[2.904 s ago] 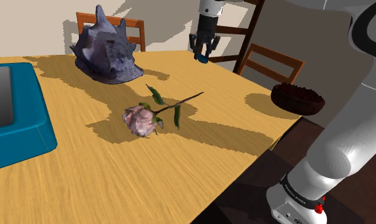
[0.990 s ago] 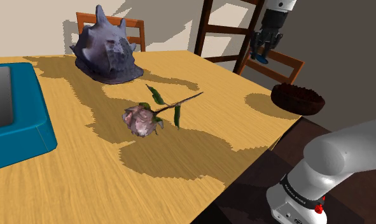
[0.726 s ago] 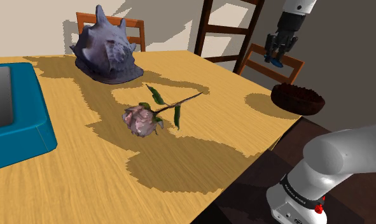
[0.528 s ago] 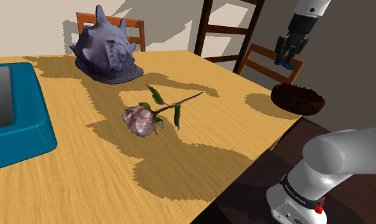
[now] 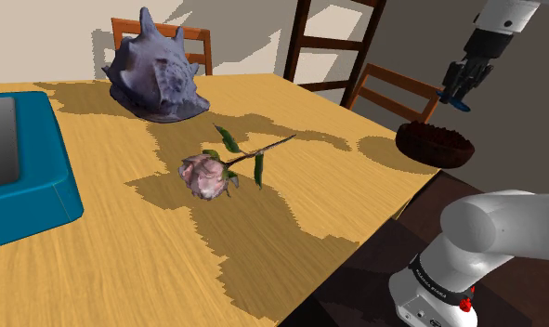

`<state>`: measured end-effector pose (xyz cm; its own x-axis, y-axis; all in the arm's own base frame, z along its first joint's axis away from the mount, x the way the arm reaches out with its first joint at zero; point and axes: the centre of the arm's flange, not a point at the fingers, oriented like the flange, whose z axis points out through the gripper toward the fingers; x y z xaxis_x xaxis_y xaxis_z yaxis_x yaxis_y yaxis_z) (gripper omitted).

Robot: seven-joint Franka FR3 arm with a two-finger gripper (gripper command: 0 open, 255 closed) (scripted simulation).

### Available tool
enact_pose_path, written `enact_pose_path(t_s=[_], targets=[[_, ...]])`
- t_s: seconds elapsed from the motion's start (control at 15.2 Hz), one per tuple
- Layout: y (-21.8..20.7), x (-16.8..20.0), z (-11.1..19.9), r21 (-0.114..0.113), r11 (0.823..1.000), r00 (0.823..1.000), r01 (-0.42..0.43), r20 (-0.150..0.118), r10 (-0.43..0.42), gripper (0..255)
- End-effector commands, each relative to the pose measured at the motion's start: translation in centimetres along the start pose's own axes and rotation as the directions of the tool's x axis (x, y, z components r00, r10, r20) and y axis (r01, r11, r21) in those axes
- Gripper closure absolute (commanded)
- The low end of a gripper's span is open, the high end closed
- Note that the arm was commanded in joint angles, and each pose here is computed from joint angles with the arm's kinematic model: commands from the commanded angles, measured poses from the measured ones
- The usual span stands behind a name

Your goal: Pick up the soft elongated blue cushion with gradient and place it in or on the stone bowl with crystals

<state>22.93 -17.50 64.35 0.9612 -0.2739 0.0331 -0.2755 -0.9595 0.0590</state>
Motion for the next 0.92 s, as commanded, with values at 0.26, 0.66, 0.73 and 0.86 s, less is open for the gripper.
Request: enact_pose_path(t_s=[0.26,0.66,0.73,0.86], targets=[[1.2,-0.9,2.7,0.0,1.0,1.0,0.001,0.001,-0.001,255],[1.0,-1.0,5.8,0.0,1.0,1.0,0.001,0.001,-0.001,255],[0.9,-1.0,6.4,0.0,1.0,1.0,0.001,0.001,-0.001,255],[0.9,-1.0,7.4,0.0,1.0,1.0,0.001,0.001,-0.001,255]])
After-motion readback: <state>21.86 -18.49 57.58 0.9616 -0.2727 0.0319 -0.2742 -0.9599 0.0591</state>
